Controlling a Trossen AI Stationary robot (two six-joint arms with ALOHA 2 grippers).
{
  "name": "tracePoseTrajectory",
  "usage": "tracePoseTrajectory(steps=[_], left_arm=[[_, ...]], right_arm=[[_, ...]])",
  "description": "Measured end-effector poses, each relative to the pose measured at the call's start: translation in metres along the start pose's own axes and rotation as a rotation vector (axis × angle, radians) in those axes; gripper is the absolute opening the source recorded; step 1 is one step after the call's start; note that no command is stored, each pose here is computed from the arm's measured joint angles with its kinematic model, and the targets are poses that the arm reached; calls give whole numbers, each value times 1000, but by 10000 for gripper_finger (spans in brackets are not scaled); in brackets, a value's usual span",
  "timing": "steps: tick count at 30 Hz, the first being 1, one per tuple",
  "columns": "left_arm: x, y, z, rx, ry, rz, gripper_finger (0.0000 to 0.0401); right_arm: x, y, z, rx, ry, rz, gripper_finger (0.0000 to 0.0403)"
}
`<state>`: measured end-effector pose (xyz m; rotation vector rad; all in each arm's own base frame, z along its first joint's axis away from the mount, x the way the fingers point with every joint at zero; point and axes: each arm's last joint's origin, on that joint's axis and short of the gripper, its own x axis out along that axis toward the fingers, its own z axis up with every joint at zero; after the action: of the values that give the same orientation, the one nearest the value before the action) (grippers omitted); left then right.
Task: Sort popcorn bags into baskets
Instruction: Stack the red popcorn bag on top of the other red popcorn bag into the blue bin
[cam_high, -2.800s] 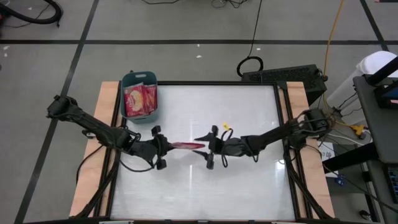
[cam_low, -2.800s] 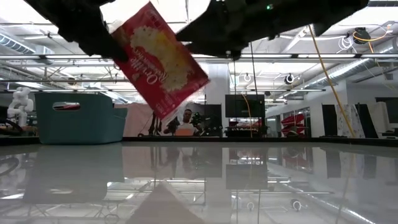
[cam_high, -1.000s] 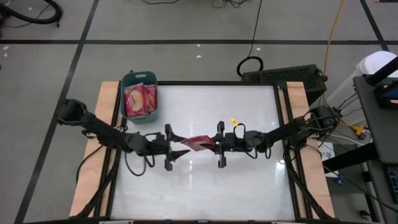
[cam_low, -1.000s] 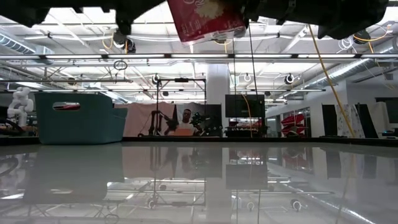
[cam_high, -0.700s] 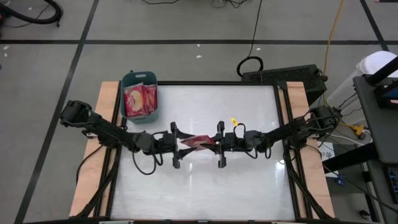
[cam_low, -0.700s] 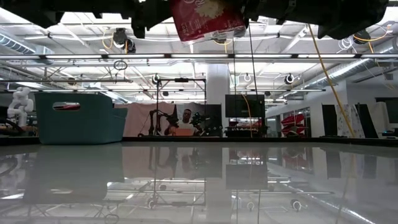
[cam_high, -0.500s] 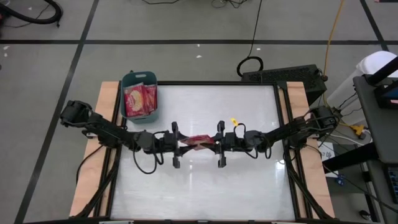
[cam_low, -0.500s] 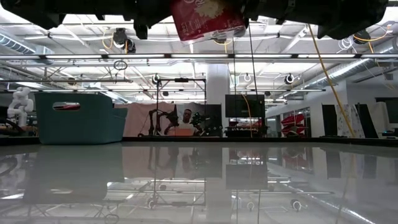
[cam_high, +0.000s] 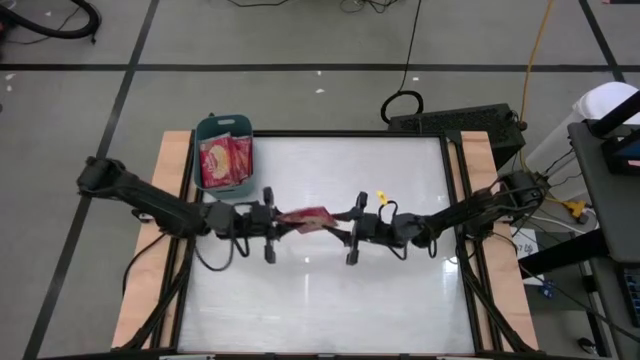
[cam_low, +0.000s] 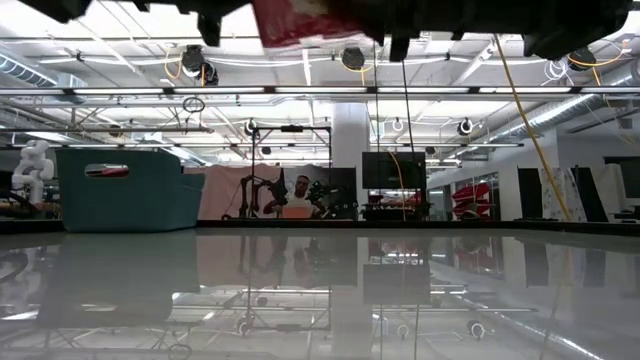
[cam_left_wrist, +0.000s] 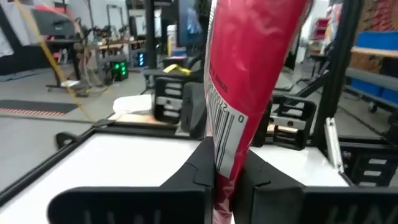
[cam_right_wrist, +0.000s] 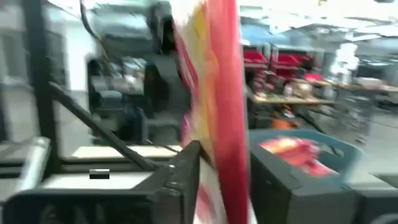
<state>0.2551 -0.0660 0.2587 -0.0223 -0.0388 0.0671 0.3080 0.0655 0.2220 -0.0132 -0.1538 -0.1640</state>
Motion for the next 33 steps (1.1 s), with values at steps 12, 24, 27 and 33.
tracePoseTrajectory(steps=[12,24,27,33], left_arm=[[-79,60,47,-99,90,209,26],[-148,103,65,-259,337,597,25],[-160,106,70,-280,426,670,21],[-172,113,67,-309,513,794,25]], right_arm=[[3,-19,-12,-126,165,-106,159],[1,-22,-26,-180,303,-101,155],[0,-21,-29,-168,330,-63,155],[-1,-17,-30,-146,336,60,155]])
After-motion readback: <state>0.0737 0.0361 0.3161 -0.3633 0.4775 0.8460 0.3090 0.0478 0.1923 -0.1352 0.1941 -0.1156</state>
